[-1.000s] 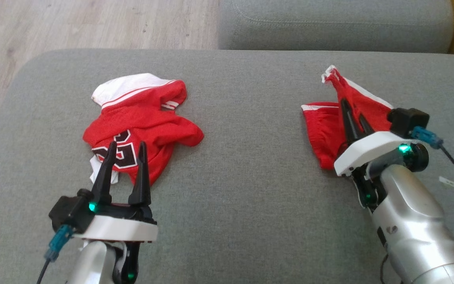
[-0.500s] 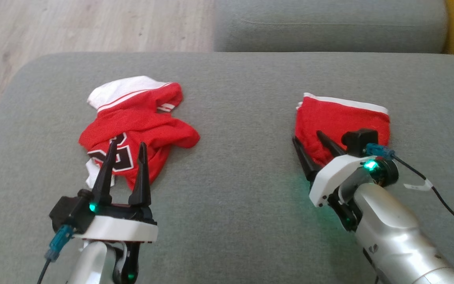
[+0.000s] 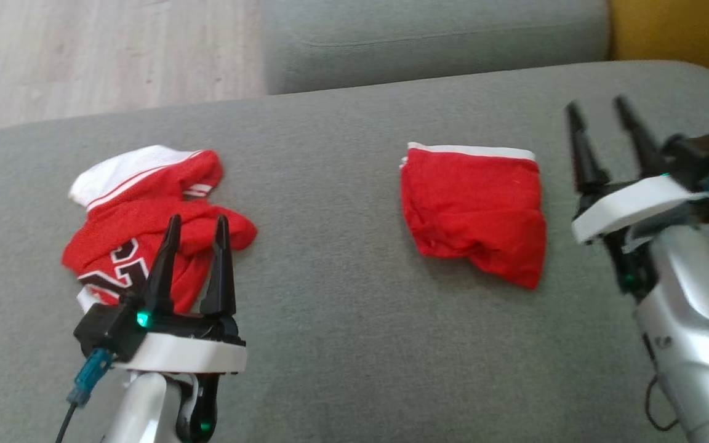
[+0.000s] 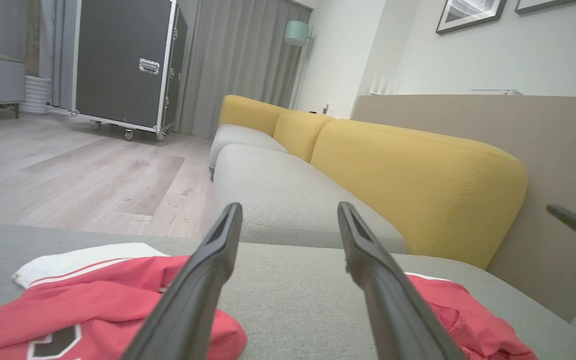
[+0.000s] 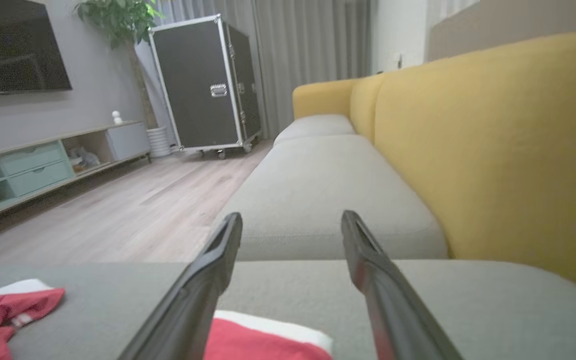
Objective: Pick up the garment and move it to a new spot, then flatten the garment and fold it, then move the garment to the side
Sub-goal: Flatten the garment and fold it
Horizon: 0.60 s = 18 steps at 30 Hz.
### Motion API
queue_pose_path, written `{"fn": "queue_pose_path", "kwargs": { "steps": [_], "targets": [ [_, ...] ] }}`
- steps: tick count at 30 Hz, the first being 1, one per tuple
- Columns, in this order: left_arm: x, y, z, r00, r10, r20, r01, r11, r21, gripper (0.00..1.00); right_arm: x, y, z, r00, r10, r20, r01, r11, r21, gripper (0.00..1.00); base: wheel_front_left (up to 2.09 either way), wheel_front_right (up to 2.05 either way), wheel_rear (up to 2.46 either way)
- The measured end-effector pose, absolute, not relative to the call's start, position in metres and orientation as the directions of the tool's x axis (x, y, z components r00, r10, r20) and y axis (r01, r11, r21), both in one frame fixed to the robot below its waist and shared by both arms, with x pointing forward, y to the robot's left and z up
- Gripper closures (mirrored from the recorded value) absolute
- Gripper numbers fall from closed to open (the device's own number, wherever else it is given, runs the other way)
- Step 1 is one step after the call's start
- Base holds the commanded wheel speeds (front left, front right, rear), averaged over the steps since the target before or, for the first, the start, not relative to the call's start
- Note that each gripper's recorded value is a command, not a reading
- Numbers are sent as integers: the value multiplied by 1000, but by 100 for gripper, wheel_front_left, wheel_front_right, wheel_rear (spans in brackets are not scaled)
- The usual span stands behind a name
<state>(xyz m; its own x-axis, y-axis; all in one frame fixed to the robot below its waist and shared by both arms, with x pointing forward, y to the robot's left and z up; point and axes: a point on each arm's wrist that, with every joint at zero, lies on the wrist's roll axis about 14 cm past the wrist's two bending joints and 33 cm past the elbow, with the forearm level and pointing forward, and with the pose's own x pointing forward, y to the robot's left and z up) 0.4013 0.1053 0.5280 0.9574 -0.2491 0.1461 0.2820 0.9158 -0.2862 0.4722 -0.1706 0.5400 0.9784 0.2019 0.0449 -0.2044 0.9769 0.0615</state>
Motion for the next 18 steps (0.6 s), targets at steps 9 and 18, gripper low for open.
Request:
{"fn": "queue_pose_path", "kwargs": {
  "steps": [9,18],
  "targets": [
    [407,85,524,945,-295,139,324,899,-295,0,417,-198,513,997,44,65,-47,998,41,0,0,0,0],
    [408,90,514,953,-282,112,303,905,-299,0,413,-191,503,998,46,49,-47,998,36,100,0,0,0]
  ]
}}
